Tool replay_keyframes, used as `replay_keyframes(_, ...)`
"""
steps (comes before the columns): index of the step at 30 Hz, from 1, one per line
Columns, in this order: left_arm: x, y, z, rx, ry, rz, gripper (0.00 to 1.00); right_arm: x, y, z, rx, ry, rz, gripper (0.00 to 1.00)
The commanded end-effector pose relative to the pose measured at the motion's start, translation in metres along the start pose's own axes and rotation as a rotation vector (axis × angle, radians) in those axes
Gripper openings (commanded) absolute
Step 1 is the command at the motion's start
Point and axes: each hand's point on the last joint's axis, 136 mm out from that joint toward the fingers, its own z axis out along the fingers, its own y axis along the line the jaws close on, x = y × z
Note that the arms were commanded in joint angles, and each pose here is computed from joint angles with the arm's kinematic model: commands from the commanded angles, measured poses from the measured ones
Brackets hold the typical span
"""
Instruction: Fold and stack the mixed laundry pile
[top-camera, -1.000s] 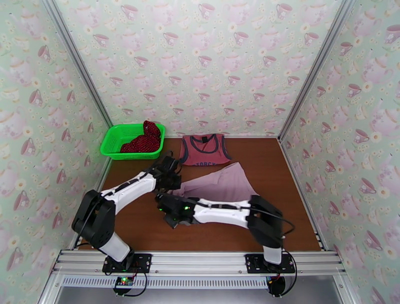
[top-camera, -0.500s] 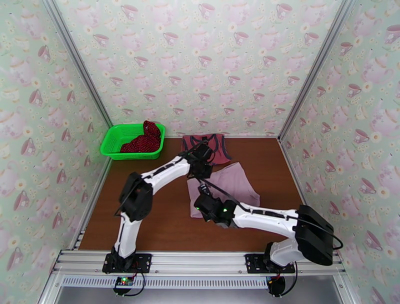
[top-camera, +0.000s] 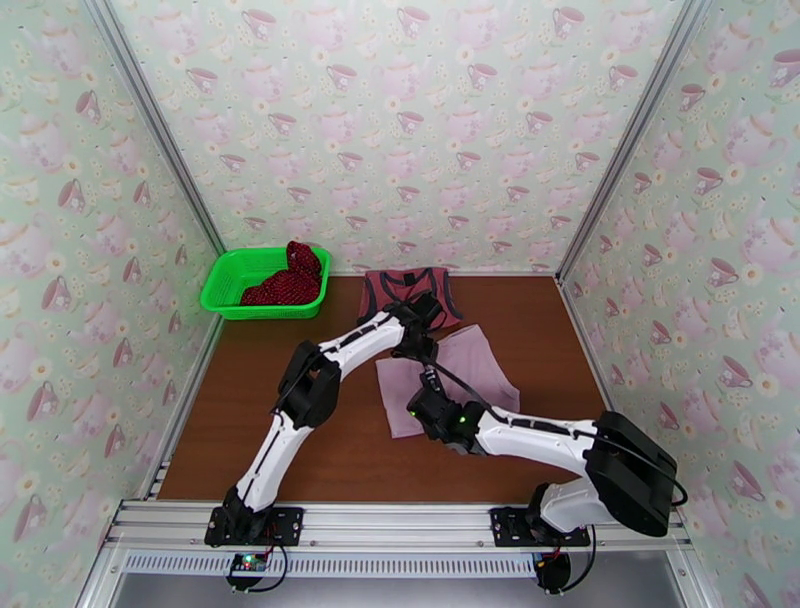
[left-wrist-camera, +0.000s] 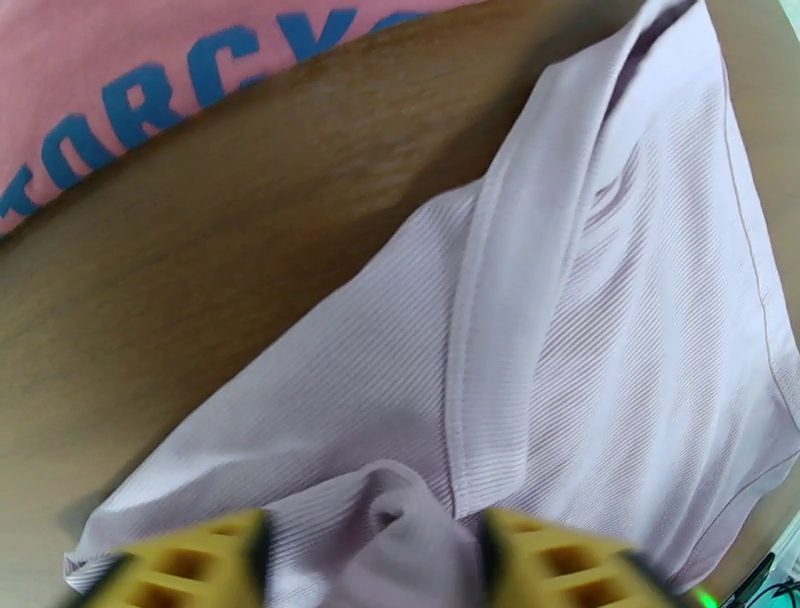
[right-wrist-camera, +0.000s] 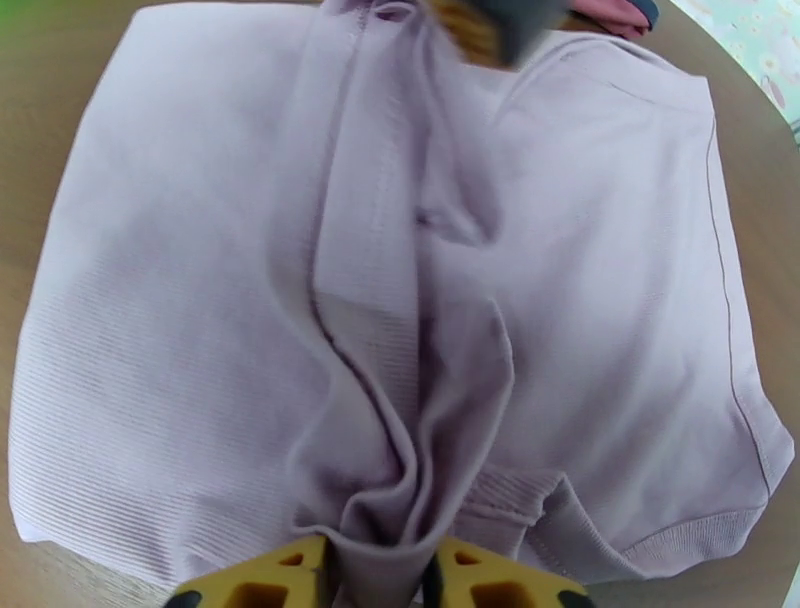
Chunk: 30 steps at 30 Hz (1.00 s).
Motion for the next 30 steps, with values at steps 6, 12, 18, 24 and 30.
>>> replay_keyframes(6, -0.057, -0.022, -0.079, 0.014, -0.246, 0.081, 1.0, -0.026, -0.049, -0.054, 0.111, -0.114, 0.097, 0.42)
replay_keyframes(12, -0.023, 0.017, -0.086, -0.085, -0.221, 0.043, 0.39, -0.037, -0.033, -0.057, -0.059, -0.138, 0.137, 0.2)
replay_keyframes(18, 0.032, 0.069, -0.048, -0.144, -0.132, -0.101, 0.0, -0.058, 0.037, -0.038, -0.34, -0.107, 0.143, 0.0)
replay_keyframes(24, 0.06, 0.09, -0.012, -0.162, -0.096, -0.222, 0.0, -0.064, 0.08, 0.005, -0.383, -0.002, 0.162, 0.0)
replay_keyframes(30, 0.072, 0.093, 0.013, -0.151, -0.091, -0.258, 0.0, -0.06, 0.053, 0.051, -0.23, 0.034, 0.202, 0.0)
